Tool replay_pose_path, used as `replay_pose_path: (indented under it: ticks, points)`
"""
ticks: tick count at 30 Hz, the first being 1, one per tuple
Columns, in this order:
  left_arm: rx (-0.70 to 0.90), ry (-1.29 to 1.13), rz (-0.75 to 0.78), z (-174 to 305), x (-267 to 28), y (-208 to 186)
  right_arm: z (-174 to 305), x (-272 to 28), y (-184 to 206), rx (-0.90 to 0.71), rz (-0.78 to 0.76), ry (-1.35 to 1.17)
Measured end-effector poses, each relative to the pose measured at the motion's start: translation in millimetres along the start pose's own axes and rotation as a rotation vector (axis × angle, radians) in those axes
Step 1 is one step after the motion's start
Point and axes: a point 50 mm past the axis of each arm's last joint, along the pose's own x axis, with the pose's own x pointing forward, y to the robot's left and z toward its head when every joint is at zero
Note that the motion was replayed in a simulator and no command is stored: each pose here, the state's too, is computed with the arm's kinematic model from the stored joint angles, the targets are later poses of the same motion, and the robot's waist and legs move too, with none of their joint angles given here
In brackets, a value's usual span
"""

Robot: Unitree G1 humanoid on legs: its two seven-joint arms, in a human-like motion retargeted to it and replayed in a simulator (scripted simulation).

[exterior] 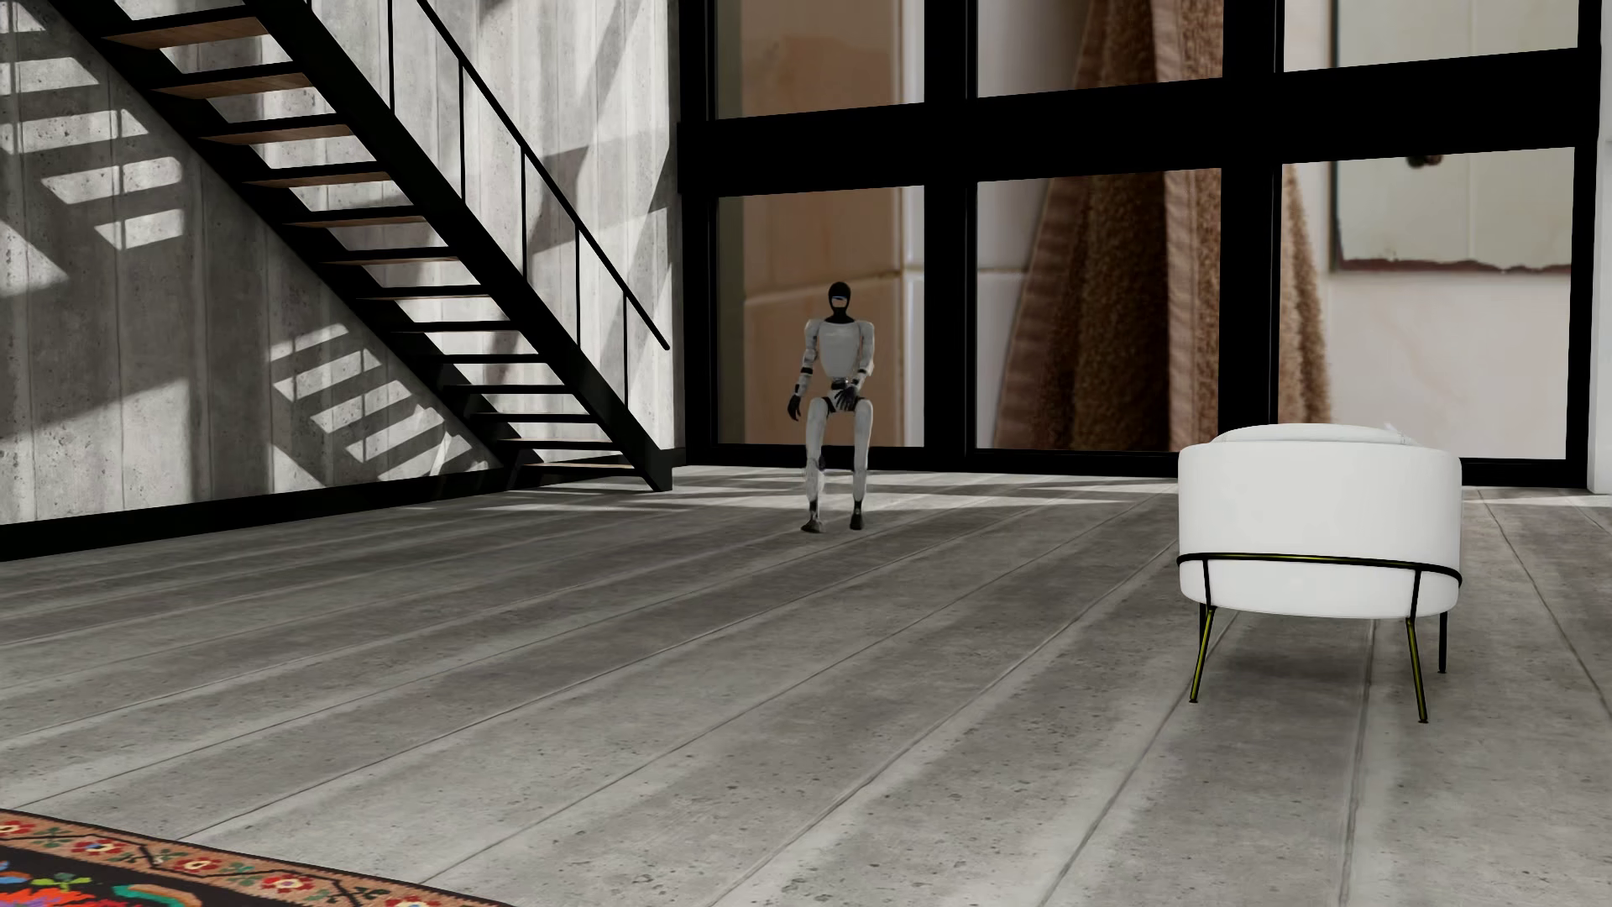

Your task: Approach the light yellow sofa

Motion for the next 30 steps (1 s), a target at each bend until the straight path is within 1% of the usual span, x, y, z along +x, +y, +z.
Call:
replay_pose_path:
  ticks: [1, 3, 4, 5, 7, 8, 9, 11, 13, 15, 17, 18, 19, 20, 21, 22, 23, 24, 25, 26, 28, 30]
  points:
    - [0.022, -0.051, 0.034, 4.0, 3.3, 14.2, -3.1, -1.3, 5.7, 0.002, 0.035, 0.007]
    - [0.013, -0.025, 0.017, -10.7, 1.1, 23.5, 4.8, 0.0, 9.4, -0.067, 0.092, -0.026]
    - [0.001, 0.035, -0.001, -24.6, -3.7, 20.6, 13.7, 0.8, 8.6, -0.086, 0.096, -0.047]
    - [-0.024, 0.111, -0.021, -37.2, -9.0, 12.0, 23.2, 0.4, 6.5, -0.057, 0.068, -0.061]
    - [-0.106, 0.325, -0.104, -65.1, -24.5, -19.4, 51.7, -3.3, 2.2, 0.033, 0.000, -0.131]
    - [-0.169, 0.456, -0.161, -80.1, -40.3, -40.8, 69.8, -4.8, -5.6, 0.060, -0.038, -0.190]
    - [-0.237, 0.591, -0.223, -94.2, -62.4, -63.6, 90.0, -6.6, -16.5, 0.047, -0.078, -0.261]
    - [-0.362, 0.817, -0.340, -113.7, -115.6, -108.3, 130.5, -17.5, -40.8, -0.018, -0.164, -0.415]
    - [-0.421, 0.986, -0.501, -132.4, -174.2, -138.9, 169.7, -35.8, -71.3, -0.082, -0.290, -0.602]
    - [-0.390, 1.106, -0.692, -142.9, -228.4, -160.4, 193.7, -61.1, -101.5, -0.086, -0.439, -0.760]
    - [-0.325, 1.186, -0.902, -141.0, -275.6, -176.1, 203.6, -78.1, -122.7, -0.086, -0.516, -0.838]
    - [-0.295, 1.195, -0.994, -137.4, -293.0, -181.2, 202.5, -79.1, -129.3, -0.098, -0.534, -0.830]
    - [-0.278, 1.169, -1.065, -131.5, -300.5, -185.8, 196.1, -74.7, -134.9, -0.098, -0.539, -0.788]
    - [-0.262, 1.132, -1.109, -126.6, -301.7, -188.9, 187.3, -67.1, -136.5, -0.104, -0.541, -0.730]
    - [-0.254, 1.096, -1.119, -122.0, -295.0, -190.9, 177.3, -56.7, -134.9, -0.111, -0.543, -0.655]
    - [-0.240, 1.032, -1.103, -116.9, -278.9, -191.7, 166.7, -43.9, -128.0, -0.114, -0.514, -0.574]
    - [-0.203, 0.957, -1.073, -113.5, -254.3, -189.2, 157.3, -31.4, -115.8, -0.101, -0.446, -0.501]
    - [-0.151, 0.868, -1.003, -111.6, -220.3, -181.3, 149.1, -20.6, -99.9, -0.089, -0.345, -0.441]
    - [-0.093, 0.786, -0.905, -110.7, -183.3, -168.0, 139.5, -12.5, -83.1, -0.096, -0.238, -0.400]
    - [-0.076, 0.732, -0.775, -106.9, -147.7, -151.2, 132.2, -8.7, -65.2, -0.139, -0.149, -0.386]
    - [-0.163, 0.632, -0.483, -92.3, -80.2, -106.8, 113.3, -7.8, -45.3, -0.215, -0.025, -0.394]
    - [-0.266, 0.473, -0.214, -72.2, -24.7, -49.5, 92.1, -7.1, -42.0, -0.133, -0.001, -0.372]
